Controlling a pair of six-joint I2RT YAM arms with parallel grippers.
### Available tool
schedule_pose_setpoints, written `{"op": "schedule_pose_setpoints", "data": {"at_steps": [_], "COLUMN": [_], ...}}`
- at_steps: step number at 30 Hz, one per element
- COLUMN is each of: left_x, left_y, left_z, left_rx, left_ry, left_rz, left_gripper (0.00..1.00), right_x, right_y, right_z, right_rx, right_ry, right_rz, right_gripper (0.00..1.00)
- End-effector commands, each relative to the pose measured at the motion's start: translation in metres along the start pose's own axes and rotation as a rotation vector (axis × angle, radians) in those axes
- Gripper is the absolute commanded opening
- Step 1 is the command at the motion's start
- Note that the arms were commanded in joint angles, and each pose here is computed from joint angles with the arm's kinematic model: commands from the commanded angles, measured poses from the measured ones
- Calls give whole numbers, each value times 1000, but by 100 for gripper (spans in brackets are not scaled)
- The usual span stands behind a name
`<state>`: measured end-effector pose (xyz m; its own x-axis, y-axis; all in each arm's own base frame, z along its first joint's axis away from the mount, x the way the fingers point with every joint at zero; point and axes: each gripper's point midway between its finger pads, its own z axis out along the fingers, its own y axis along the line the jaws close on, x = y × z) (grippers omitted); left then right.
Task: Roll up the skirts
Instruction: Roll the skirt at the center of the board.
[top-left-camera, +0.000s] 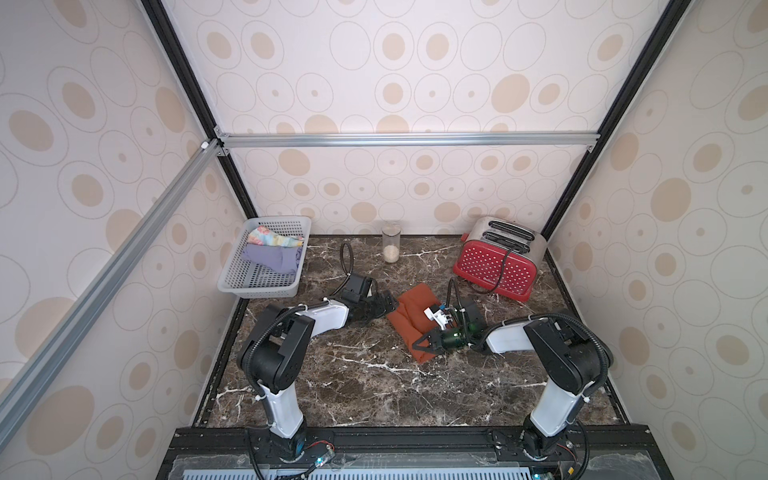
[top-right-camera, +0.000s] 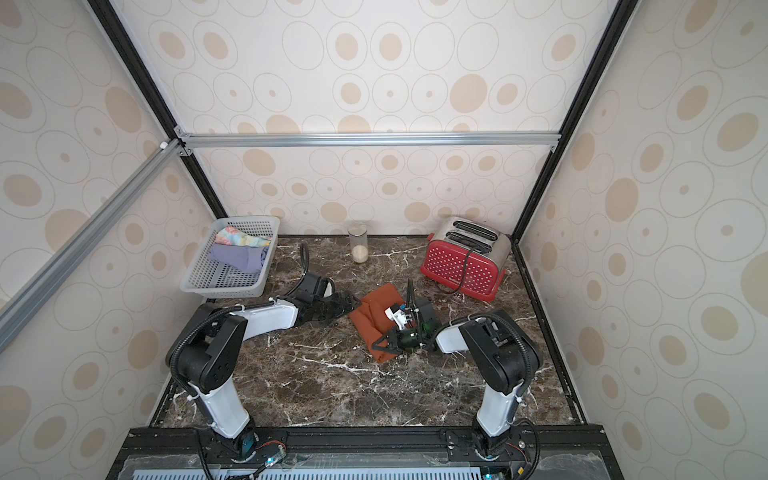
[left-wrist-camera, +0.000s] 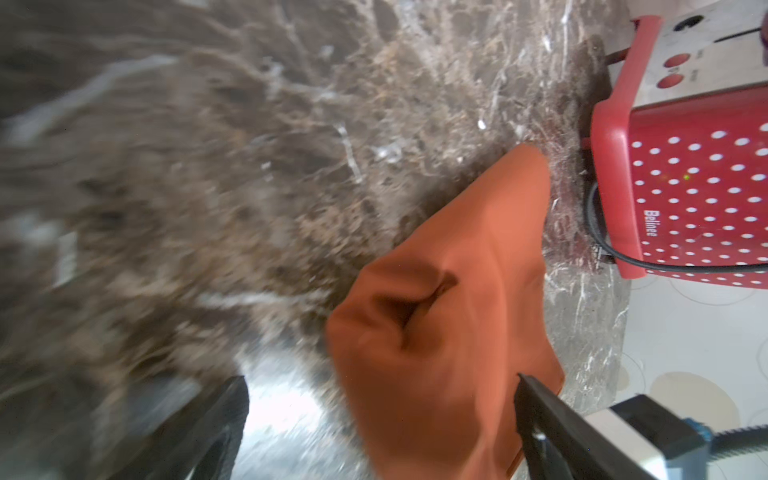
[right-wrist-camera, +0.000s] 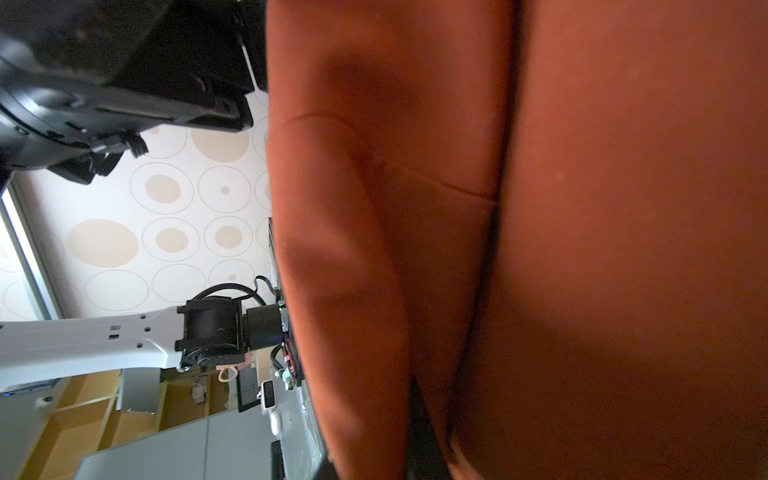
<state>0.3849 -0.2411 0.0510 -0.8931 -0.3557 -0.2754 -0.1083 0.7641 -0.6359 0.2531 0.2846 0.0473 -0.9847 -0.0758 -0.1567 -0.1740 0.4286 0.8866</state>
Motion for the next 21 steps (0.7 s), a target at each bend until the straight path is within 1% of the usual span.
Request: {"op": "schedule_pose_setpoints", "data": {"at_steps": [1, 3, 5, 7, 9, 10, 11, 14, 15, 16, 17, 21], "left_x": [-13, -9, -5, -2, -2, -1, -1, 1, 2, 2, 2, 15], "left_y": [-34, -42, -38, -25, -8, 3, 11, 23, 24, 27, 31, 51], "left_z": [9, 17, 27, 34, 37, 38, 38, 34, 31, 26, 18, -17], "left_rx": [82, 62, -16, -102, -188, -238, -277, -341, -349, -366, -392, -473], "left_ry": [-13, 27, 73, 93, 93, 98, 104, 120, 123, 126, 125, 136], "left_rz": [49, 100, 130, 127, 118, 110, 111, 126, 129, 127, 122, 93], "left_gripper": [99, 99, 98, 94, 84, 76, 63, 29, 21, 15, 14, 13], "right_x": [7, 10, 12, 13, 13, 13, 13, 14, 15, 15, 15, 11], "right_y": [2, 0, -1, 1, 1, 2, 2, 3, 3, 4, 5, 15], "right_z": [-1, -2, -4, -5, -7, -7, -7, -9, -9, -10, -11, -16], "right_rx": [-42, -30, -22, -19, -18, -17, -16, -19, -19, -20, -24, -43], "right_ry": [36, 44, 46, 45, 45, 41, 41, 29, 29, 23, 14, -35], "right_rz": [29, 25, 19, 6, 0, -4, -4, -5, -3, 0, 0, 11], "right_gripper": [0, 0, 0, 0, 0, 0, 0, 0, 0, 0, 0, 0]}}
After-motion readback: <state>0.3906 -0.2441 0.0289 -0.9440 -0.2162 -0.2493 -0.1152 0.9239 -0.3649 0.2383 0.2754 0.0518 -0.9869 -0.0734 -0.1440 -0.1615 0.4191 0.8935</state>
